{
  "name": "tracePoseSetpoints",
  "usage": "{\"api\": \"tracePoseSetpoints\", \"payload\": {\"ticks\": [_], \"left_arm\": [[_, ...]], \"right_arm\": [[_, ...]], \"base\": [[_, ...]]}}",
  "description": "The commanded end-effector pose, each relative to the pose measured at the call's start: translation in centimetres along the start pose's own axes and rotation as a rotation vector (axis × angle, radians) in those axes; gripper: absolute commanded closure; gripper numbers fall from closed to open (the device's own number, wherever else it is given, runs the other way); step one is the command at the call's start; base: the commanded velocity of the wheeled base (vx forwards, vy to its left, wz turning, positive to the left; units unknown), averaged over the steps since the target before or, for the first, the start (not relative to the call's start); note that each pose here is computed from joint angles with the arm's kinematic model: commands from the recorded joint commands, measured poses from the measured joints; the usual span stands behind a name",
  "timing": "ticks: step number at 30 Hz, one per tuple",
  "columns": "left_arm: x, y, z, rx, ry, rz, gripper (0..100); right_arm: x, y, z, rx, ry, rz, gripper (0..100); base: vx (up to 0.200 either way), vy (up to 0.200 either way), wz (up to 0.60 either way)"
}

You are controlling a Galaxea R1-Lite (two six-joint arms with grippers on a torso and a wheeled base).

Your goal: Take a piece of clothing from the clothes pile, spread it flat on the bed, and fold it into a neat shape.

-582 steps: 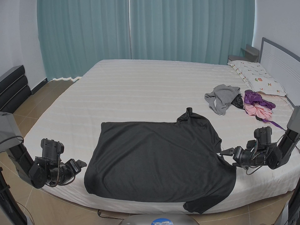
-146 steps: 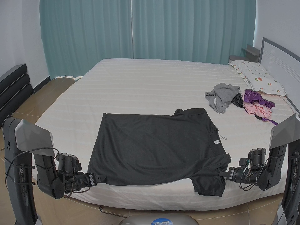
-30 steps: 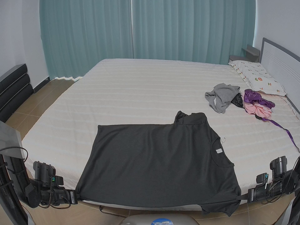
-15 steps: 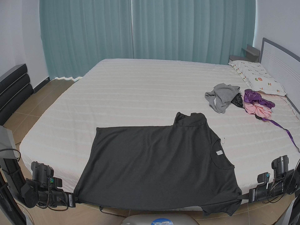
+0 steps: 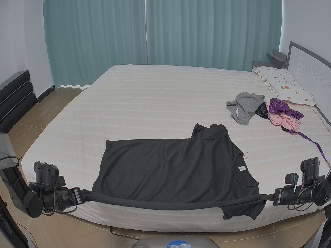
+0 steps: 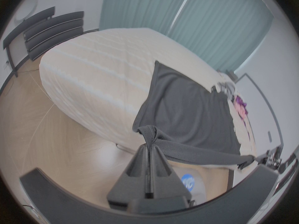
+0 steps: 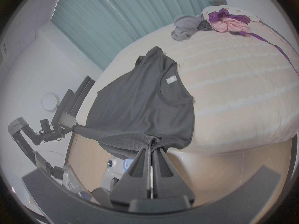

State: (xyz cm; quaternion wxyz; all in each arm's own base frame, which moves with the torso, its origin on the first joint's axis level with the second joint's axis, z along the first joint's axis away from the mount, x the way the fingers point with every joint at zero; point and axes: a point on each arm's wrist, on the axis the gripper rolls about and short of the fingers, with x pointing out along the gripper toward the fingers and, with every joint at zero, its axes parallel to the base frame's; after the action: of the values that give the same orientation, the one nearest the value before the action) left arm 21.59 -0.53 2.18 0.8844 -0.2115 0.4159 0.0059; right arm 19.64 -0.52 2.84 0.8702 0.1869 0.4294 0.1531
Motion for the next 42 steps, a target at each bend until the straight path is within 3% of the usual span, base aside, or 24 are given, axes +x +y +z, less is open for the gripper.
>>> {"api": "tracePoseSetpoints", "payload": {"ticks": [1, 9, 19, 34, 42], "left_arm": [[0.7, -1.1, 2.5, -0.055, -0.100, -0.020, 100], [1.6, -2.3, 2.9, -0.037, -0.071, -0.036, 100], [3.1, -3.2, 5.0, -0.107, -0.057, -0.029, 100], [6.6, -2.9, 5.8, -0.138, -0.047, 0.028, 100], [9.2, -2.9, 6.5, -0.207, -0.046, 0.031, 100]], "right_arm": [[1.0, 0.5, 2.5, -0.022, -0.055, 0.008, 100], [2.2, 0.5, 4.4, -0.018, -0.059, 0.005, 100], [3.7, 0.4, 7.2, 0.012, 0.009, -0.005, 100], [6.8, -0.6, 8.6, 0.019, 0.028, -0.020, 100], [8.7, -1.4, 9.0, 0.024, 0.043, -0.028, 100]], "base": [[0.000, 0.000, 0.00], [0.000, 0.000, 0.00], [0.000, 0.000, 0.00], [0.000, 0.000, 0.00], [0.000, 0.000, 0.00]]}}
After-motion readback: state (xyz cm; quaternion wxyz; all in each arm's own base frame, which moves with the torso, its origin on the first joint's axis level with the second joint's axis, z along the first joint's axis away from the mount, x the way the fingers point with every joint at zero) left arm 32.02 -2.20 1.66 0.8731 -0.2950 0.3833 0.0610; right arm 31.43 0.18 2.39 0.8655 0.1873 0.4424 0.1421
